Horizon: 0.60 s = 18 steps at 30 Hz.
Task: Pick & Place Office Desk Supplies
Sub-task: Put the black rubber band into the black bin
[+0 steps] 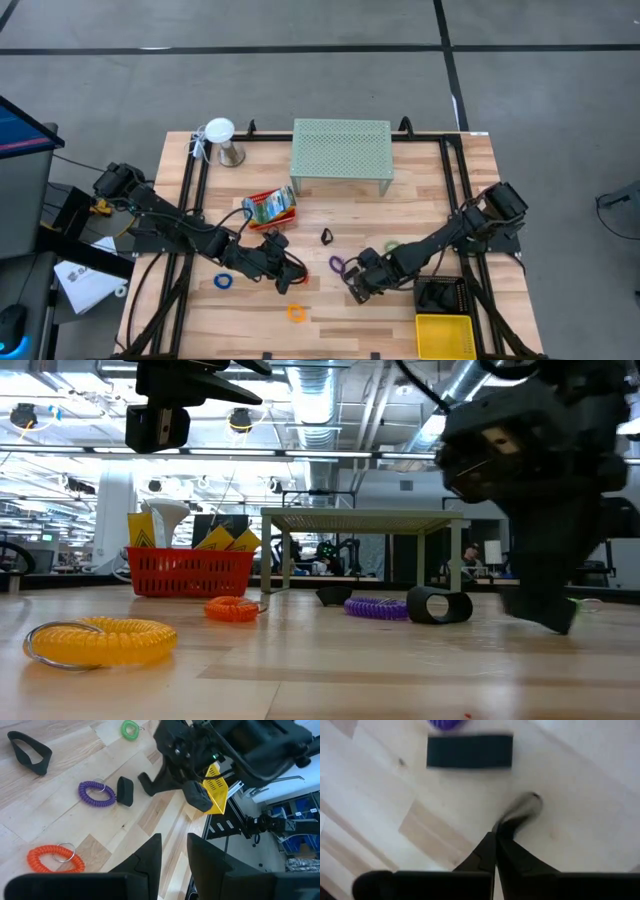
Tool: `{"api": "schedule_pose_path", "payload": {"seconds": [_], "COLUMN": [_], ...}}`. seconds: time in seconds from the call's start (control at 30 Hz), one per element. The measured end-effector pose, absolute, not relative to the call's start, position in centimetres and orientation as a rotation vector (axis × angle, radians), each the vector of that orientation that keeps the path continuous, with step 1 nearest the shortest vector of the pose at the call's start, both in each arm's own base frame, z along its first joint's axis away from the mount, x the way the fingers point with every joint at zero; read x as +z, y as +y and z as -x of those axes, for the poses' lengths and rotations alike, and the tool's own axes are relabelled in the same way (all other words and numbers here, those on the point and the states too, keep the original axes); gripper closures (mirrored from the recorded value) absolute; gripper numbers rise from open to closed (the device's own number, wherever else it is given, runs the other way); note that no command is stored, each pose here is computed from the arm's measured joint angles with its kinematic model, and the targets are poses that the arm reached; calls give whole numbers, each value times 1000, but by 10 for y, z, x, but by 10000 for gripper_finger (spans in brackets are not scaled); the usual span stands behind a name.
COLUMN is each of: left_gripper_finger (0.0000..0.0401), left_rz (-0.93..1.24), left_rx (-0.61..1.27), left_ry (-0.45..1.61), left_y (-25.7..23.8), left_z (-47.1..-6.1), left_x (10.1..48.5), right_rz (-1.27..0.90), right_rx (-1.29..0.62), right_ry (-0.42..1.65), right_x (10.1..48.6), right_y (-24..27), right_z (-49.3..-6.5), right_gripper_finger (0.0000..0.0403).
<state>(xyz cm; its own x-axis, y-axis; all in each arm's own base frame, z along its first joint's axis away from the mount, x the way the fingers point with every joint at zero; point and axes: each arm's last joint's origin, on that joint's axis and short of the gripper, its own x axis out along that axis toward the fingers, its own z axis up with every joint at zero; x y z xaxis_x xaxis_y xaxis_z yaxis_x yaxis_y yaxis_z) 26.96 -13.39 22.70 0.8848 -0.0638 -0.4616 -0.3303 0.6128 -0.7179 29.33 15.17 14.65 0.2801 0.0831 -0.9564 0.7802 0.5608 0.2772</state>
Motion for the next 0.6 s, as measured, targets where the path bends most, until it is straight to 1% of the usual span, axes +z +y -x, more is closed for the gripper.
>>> {"api": "schedule_pose_path", "payload": {"seconds": [0.13,0.3,0.43,0.6], "left_gripper_finger": [313,313,313,313], "left_rz": [907,907,907,907], "left_rx": [160,161,161,160], "left_ry": [476,476,476,476], "left_y": [-134,-134,-134,-134], "left_z": [-270,-270,-270,-270], "left_x": [227,227,227,227], "right_rz": [-891,-889,-848,-767], "right_rx": [-549,-516,-535,-605], "right_ry": [1220,1196,1189,1167], "right_x": [151,170,200,248], "right_y": [166,192,213,233], "right_z": [-288,-285,-280,-264], "right_gripper_finger": [401,402,402,403]}}
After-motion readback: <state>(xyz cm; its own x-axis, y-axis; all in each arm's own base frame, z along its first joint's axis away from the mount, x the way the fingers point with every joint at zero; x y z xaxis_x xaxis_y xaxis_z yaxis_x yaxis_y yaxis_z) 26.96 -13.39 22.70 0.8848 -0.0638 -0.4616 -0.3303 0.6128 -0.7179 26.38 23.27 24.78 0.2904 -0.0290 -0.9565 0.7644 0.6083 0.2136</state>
